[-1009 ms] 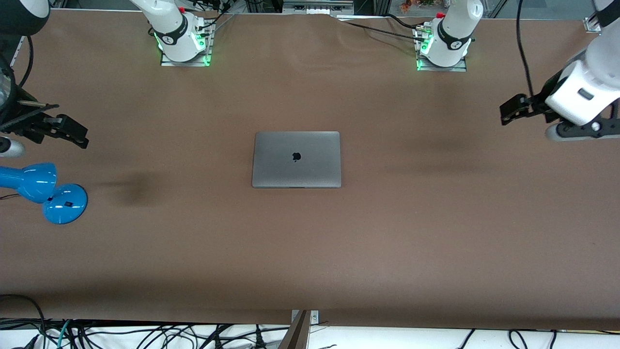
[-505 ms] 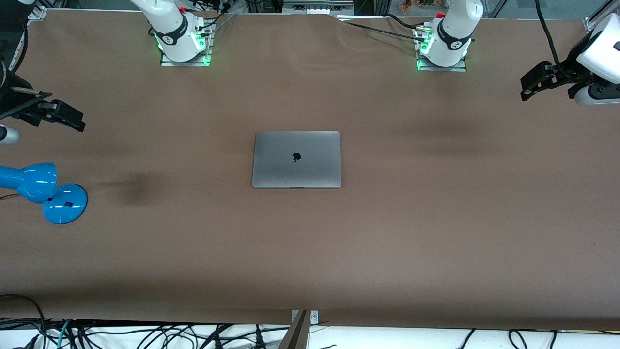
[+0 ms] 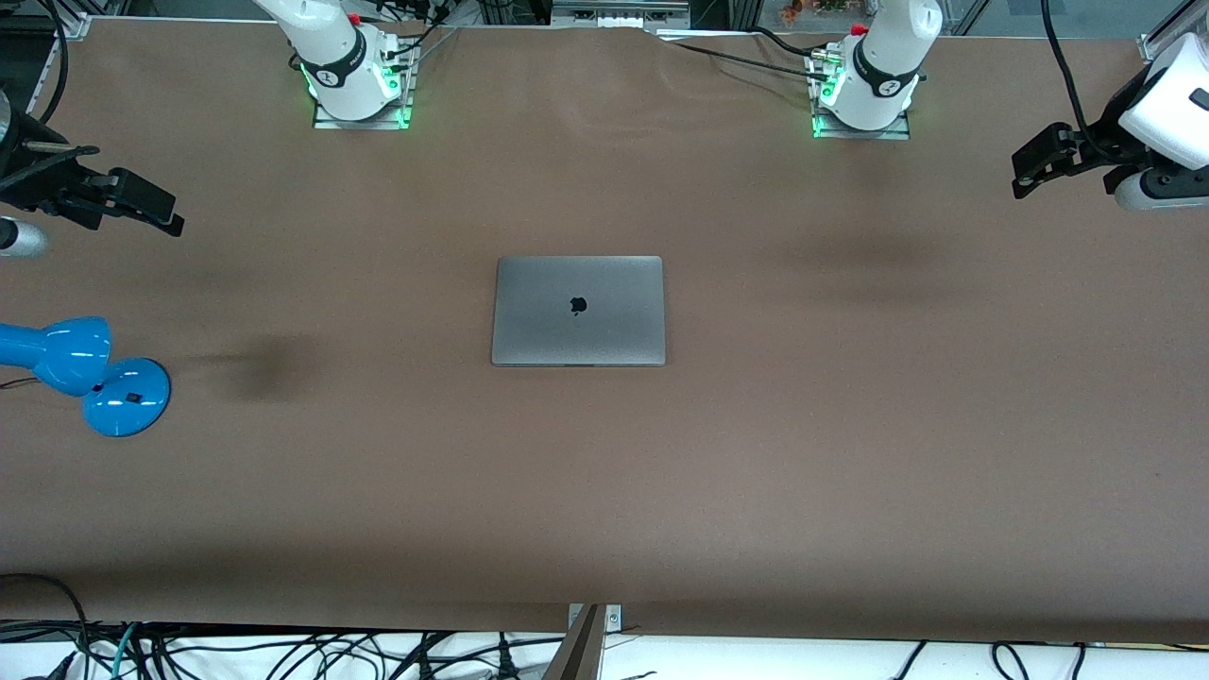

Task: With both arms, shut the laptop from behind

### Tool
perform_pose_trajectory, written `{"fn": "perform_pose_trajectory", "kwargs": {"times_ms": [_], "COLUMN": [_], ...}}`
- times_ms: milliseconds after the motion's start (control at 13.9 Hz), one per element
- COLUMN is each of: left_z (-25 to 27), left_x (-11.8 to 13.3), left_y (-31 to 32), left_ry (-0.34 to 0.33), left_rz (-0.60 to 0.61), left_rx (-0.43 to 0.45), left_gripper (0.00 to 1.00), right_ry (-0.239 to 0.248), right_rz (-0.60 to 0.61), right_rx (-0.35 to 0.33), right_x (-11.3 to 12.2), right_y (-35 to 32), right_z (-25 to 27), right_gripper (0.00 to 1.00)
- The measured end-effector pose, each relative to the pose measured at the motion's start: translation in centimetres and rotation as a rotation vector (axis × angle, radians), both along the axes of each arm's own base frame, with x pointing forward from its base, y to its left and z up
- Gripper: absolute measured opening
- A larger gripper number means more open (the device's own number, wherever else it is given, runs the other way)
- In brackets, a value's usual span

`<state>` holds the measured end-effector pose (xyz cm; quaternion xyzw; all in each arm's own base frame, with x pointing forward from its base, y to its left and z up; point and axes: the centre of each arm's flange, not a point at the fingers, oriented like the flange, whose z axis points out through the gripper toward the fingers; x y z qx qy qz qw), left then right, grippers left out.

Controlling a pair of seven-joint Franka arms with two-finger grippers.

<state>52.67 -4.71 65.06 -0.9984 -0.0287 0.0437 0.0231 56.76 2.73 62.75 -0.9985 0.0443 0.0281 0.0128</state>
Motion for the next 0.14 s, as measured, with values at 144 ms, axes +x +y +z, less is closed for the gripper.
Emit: {"fn": "perform_pose_trajectory", "kwargs": {"times_ms": [144], "left_z": [-0.09], "left_x": [0.02], "left_y": [0.01], "left_ry": [0.004], "left_rz": [0.004], "left_rx": [-0.029], "left_gripper": [1.00], "right_ry": [0.002], "right_rz": [0.000], "right_rx": [0.000], "right_x": [0.00], "right_y": [-0.02], "right_z": [-0.12], "right_gripper": [1.00]}}
